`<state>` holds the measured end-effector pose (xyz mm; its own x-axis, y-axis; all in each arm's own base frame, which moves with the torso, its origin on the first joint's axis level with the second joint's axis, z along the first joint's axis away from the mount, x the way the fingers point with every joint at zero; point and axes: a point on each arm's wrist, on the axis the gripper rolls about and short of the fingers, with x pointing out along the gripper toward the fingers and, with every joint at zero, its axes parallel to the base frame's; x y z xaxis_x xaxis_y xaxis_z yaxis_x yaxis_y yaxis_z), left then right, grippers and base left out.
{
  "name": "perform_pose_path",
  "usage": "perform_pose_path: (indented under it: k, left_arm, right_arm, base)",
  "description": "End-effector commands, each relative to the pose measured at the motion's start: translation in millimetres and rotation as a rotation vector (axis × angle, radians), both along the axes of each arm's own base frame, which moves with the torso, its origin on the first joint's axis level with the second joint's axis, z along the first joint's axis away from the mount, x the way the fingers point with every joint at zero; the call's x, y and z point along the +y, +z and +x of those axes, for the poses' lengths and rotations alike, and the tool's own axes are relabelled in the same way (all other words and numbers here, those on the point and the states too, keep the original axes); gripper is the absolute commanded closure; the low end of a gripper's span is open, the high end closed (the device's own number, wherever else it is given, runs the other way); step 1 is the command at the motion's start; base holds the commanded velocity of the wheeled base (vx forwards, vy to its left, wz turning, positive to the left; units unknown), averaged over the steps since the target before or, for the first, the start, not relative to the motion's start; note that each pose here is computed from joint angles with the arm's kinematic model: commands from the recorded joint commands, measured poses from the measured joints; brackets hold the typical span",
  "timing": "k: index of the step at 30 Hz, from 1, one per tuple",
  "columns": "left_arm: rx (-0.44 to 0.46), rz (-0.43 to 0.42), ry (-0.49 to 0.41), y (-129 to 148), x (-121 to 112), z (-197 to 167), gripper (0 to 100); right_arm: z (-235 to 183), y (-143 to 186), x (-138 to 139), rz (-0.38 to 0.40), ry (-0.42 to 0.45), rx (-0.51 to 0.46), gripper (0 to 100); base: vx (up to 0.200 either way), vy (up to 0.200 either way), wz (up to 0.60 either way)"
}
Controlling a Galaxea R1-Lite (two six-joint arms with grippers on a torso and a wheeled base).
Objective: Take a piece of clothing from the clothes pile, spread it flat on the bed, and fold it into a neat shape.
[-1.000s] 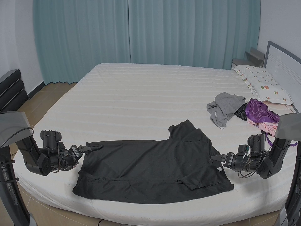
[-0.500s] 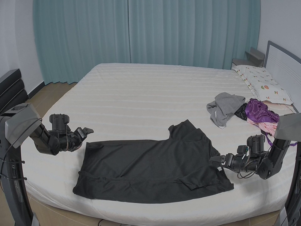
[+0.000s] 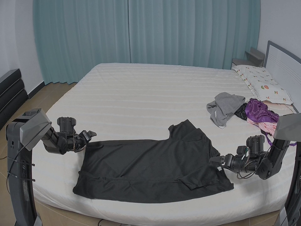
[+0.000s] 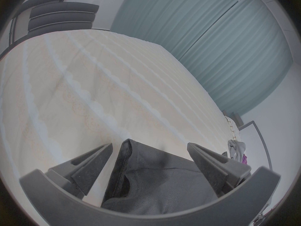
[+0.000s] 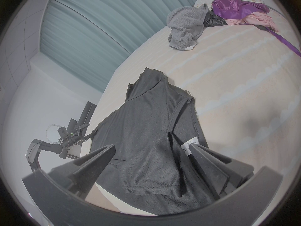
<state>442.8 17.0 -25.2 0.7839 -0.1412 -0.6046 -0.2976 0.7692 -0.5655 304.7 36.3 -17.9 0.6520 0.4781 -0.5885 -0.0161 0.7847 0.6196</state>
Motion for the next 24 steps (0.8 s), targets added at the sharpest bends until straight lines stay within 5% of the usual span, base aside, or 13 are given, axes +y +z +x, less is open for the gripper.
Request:
perform_pose_path:
  k: [1, 2, 3, 14, 24]
  left_arm:
    - [0.016, 0.007, -0.011, -10.4, -2.0, 1.0, 0]
    - [0.018, 0.018, -0.022, -13.2, -4.6, 2.0, 0]
    - [0.017, 0.024, -0.023, -14.2, -4.5, 2.3, 100]
    - [0.01, 0.108, 0.102, -19.2, -1.6, 8.5, 100]
    - [-0.049, 0.066, 0.182, -14.4, -0.6, 11.0, 100]
  right_arm:
    - [-0.4, -0.9, 0.3, 0.0, 0.001, 0.004, 0]
    - [-0.5, -0.5, 1.2, 0.0, 0.004, 0.002, 0]
    - [-0.5, -0.5, 1.7, 0.0, 0.006, 0.002, 0]
    - [3.4, 2.3, 6.5, -0.026, -0.009, -0.021, 0]
    - [32.4, 6.8, 21.0, -0.07, -0.04, -0.104, 0]
  base:
    - [0.0, 0.0, 0.0]
    - [0.0, 0.0, 0.0]
    - [0.0, 0.0, 0.0]
    - [0.0, 0.0, 0.0]
    - [0.0, 0.0, 0.0]
